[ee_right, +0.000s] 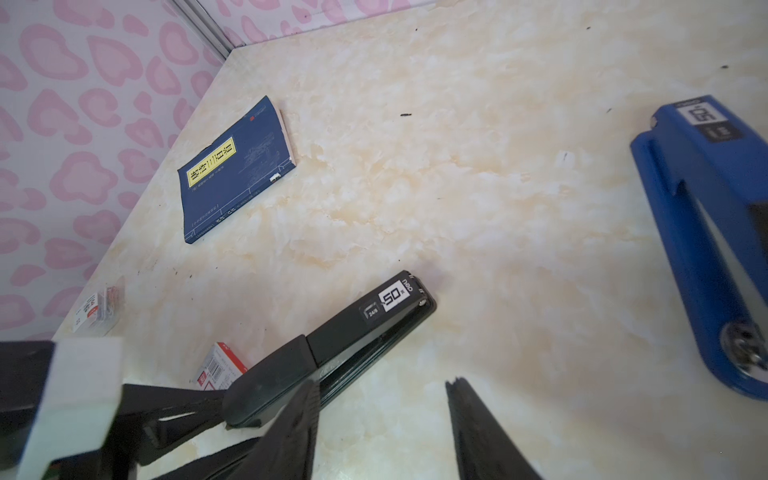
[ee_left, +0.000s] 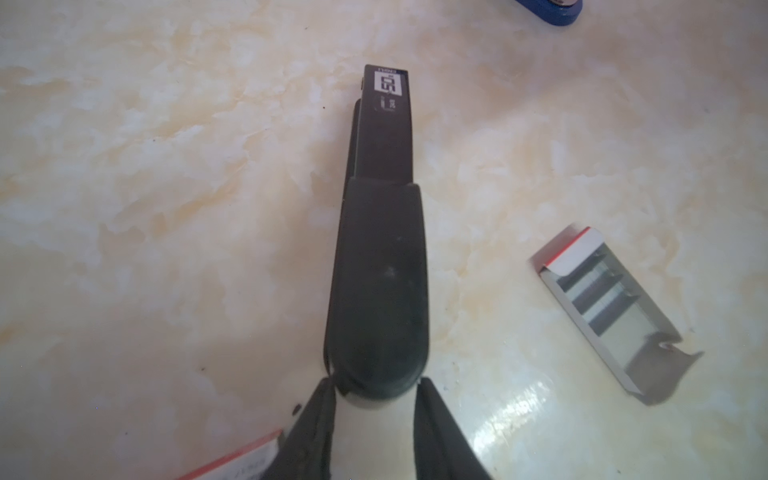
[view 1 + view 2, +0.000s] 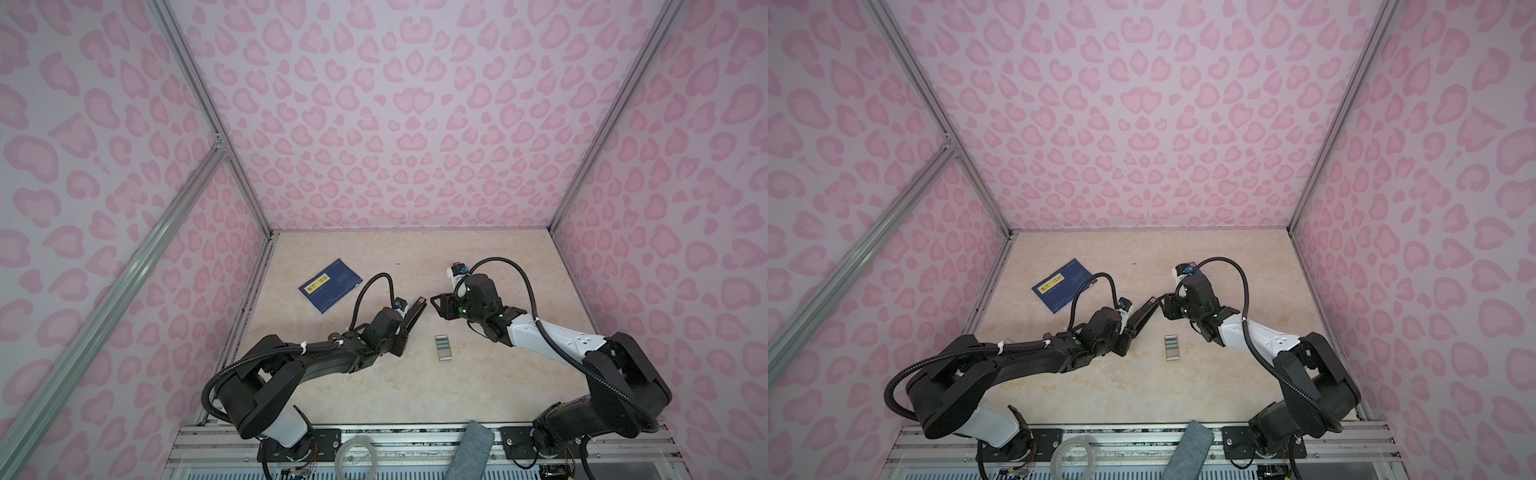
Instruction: Load the staples into the stapler
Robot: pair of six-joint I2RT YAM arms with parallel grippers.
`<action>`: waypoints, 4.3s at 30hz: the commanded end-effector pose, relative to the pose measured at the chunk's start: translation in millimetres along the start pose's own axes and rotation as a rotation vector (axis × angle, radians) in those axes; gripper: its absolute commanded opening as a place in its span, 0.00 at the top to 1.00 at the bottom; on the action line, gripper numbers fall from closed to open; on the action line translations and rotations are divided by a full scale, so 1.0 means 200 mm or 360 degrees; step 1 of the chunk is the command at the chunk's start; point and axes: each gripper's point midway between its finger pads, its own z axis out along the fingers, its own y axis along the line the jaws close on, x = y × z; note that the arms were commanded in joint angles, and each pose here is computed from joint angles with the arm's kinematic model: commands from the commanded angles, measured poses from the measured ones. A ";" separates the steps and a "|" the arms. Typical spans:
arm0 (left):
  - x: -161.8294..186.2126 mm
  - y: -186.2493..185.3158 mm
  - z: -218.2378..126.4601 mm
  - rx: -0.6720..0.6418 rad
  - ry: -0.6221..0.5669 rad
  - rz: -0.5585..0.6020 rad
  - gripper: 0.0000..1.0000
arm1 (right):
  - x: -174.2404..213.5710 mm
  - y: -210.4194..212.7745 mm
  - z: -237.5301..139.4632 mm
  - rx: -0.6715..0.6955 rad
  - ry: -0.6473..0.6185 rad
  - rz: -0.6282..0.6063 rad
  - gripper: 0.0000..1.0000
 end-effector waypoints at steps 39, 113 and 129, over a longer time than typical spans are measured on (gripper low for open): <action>-0.01 -0.01 0.15 -0.0175 0.0761 0.0098 0.92 | 0.12 -0.05 -0.15 0.0006 0.0011 0.0060 0.47; -0.53 0.32 -0.24 -0.0202 -0.0081 -0.0542 0.03 | 0.06 -0.16 -0.36 0.0178 -0.0149 0.0086 0.00; -0.36 0.64 -0.56 -0.0561 -0.0467 -0.0643 0.03 | -0.06 -0.27 -0.43 0.0455 -0.0250 -0.0058 0.00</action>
